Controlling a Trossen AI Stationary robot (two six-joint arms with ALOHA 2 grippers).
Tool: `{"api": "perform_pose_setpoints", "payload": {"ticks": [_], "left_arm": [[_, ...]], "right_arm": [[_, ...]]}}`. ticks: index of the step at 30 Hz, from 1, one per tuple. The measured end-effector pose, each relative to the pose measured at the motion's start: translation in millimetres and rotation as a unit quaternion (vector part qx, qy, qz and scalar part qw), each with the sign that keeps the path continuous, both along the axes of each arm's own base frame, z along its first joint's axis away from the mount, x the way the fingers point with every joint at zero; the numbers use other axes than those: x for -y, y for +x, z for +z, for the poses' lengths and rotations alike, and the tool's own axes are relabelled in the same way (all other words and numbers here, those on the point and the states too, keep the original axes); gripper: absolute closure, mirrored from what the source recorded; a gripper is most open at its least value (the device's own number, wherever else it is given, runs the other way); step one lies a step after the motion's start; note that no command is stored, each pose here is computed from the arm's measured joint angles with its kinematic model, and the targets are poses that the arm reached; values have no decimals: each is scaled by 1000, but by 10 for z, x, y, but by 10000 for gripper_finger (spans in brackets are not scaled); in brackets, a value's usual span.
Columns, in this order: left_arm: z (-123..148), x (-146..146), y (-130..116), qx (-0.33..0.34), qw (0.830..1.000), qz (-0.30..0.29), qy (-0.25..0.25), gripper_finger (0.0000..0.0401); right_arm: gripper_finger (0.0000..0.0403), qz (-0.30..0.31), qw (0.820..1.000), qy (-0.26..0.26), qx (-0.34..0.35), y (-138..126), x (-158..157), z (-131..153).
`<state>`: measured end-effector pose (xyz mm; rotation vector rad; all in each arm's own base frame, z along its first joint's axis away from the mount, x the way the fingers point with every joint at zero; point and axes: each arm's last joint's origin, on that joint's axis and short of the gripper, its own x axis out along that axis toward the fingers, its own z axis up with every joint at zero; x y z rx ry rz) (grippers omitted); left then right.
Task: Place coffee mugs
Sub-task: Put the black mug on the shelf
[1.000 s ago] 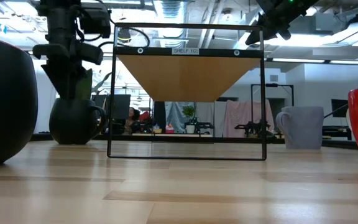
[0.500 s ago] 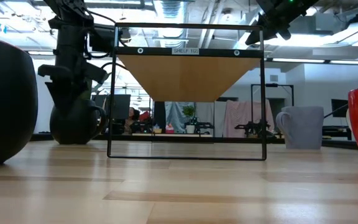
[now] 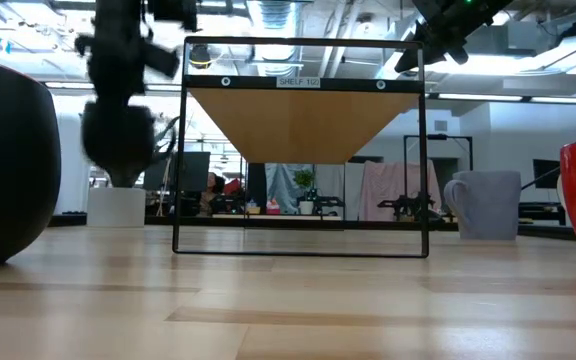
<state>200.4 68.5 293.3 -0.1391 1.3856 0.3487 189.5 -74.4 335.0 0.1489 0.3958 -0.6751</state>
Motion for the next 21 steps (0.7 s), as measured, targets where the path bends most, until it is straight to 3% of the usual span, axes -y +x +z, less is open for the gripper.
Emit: {"api": "perform_pose_setpoints", "payload": {"ticks": [5,9,14,21], "left_arm": [[437,377,132,72,996,-59,-4,398],[660,624,273,136,985,-100,28,399],[785,727,546,140,979,-145,37,399],[827,616,1116,115,970,-211,34,400]], "right_arm": [[373,0,1000,0,0,1,0,-2],[369,0,1000,1,1,1,1,-1],[371,-4,1000,7,7,3,1,2],[372,-5,1000,7,8,3,1,2]]}}
